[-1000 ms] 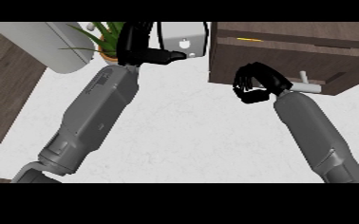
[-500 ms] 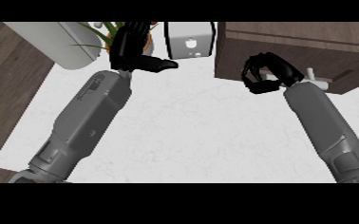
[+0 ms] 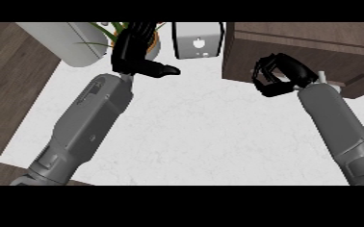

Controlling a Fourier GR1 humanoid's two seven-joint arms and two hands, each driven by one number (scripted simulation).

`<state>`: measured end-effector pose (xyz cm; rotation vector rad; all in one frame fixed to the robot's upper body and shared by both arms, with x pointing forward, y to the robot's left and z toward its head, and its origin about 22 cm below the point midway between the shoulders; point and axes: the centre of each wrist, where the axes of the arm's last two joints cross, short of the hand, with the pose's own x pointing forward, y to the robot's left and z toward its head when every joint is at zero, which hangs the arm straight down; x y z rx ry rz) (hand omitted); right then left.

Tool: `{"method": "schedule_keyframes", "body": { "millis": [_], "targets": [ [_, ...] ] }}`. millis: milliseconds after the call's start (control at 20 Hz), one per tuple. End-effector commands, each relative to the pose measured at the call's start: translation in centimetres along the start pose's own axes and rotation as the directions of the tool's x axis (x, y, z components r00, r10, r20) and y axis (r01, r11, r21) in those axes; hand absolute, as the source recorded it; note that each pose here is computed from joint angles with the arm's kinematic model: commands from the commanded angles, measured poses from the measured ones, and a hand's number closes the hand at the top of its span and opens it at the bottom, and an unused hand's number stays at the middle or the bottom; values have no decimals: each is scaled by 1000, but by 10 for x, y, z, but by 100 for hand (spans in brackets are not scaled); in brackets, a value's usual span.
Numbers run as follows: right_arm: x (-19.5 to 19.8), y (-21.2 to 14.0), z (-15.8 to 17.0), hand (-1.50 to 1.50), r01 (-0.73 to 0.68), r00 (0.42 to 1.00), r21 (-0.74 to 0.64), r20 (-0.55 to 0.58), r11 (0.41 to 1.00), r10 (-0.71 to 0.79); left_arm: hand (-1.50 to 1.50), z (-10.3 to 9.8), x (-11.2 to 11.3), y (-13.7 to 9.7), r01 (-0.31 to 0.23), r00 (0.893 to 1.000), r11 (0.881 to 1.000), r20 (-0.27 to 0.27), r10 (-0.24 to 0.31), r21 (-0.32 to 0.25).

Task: Pick up the cup, place it into the drawer and close the drawer

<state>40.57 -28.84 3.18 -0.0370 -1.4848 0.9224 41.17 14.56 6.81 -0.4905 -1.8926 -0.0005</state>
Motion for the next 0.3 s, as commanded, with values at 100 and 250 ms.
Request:
{"method": "schedule_keyframes", "body": {
  "millis": [100, 250],
  "targets": [
    [54, -89, 5, 150, -101, 994, -258, 9, 961, 107, -150, 9, -5, 8, 3, 1000, 1000, -24, -3, 13],
    [52, -89, 8, 150, -87, 996, -248, 11, 965, 92, -150, 4, 3, 9, -7, 1000, 1000, -4, 7, 0]
  ]
}}
